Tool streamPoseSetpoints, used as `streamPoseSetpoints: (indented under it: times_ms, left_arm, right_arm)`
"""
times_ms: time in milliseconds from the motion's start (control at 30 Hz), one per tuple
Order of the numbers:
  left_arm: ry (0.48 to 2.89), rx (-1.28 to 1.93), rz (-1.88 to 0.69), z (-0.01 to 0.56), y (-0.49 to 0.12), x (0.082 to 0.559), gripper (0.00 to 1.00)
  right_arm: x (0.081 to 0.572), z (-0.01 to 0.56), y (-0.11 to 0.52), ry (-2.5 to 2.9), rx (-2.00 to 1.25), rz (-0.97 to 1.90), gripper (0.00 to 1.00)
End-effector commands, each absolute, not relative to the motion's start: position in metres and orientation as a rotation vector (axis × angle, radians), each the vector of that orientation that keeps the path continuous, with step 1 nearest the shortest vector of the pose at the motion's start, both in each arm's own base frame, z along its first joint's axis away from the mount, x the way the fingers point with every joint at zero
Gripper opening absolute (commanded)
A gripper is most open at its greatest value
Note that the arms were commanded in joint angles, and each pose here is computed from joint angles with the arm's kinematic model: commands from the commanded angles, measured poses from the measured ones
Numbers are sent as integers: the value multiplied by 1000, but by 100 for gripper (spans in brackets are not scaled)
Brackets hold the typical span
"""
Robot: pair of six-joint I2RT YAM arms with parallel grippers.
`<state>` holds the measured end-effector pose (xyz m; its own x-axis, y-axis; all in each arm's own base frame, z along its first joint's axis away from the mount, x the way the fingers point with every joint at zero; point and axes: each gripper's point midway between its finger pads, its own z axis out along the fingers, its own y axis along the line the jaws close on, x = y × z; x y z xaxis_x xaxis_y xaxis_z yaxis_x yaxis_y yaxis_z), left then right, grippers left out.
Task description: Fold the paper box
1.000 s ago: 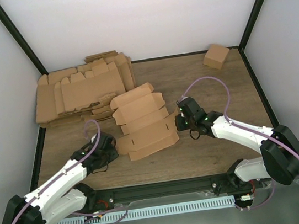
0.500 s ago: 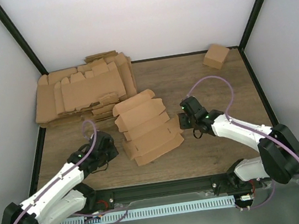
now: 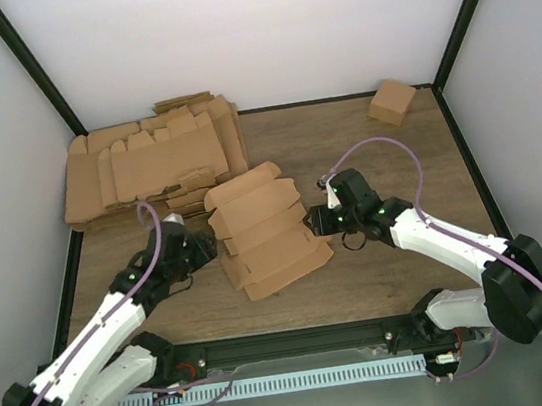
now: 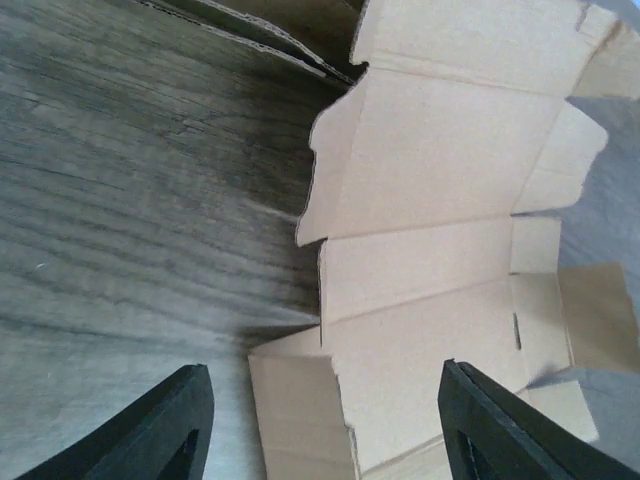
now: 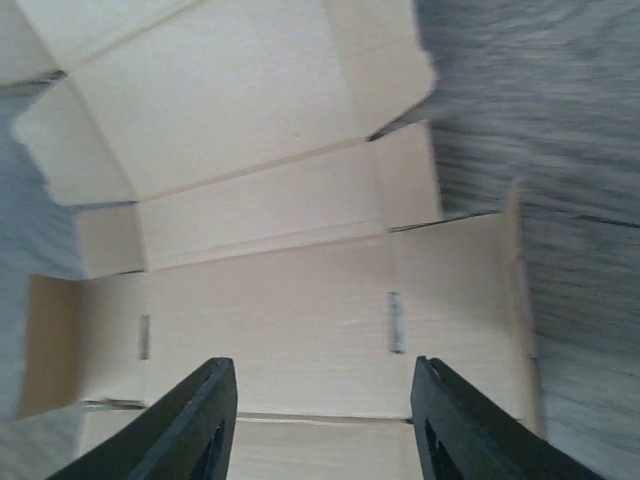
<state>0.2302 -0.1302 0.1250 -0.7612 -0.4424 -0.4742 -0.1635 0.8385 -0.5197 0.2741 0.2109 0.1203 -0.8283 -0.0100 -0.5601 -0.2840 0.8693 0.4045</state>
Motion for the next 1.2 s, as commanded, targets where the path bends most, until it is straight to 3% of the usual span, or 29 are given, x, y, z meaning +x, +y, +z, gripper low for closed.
streamPoseSetpoints:
  times_ms: [0, 67, 133, 167, 467, 800, 967, 1100, 1167]
  left_arm:
    - [2394, -295, -702, 138, -151, 258, 69]
    - [2398, -250, -655, 135, -150, 272, 73]
    - [2382, -193, -613, 137, -151, 285, 74]
    - [2368, -156, -604, 139, -153, 291, 75]
    - [2366, -97, -496, 119, -156, 324, 80]
    - [2383, -107, -543, 98, -160, 343, 75]
    - [2379, -85, -570, 94, -165, 345, 59]
    - [2380, -73, -566, 95, -165, 344, 25]
    - [2377, -83, -558, 97, -161, 341, 15]
  right_arm:
    - [261, 138, 243, 2434, -283, 900, 45]
    - [252, 128, 249, 2461, -290, 940, 33]
    - [243, 119, 255, 2481, -303, 987, 7]
    - [238, 114, 256, 2493, -298, 1009, 1]
    - [227, 76, 253, 2581, -222, 1043, 1]
    - [228, 53, 244, 2643, -198, 942, 1]
    - [231, 60, 240, 2626, -200, 905, 1]
    - [232, 77, 237, 2593, -195, 906, 1]
    - [230, 84, 235, 2582, -187, 908, 1]
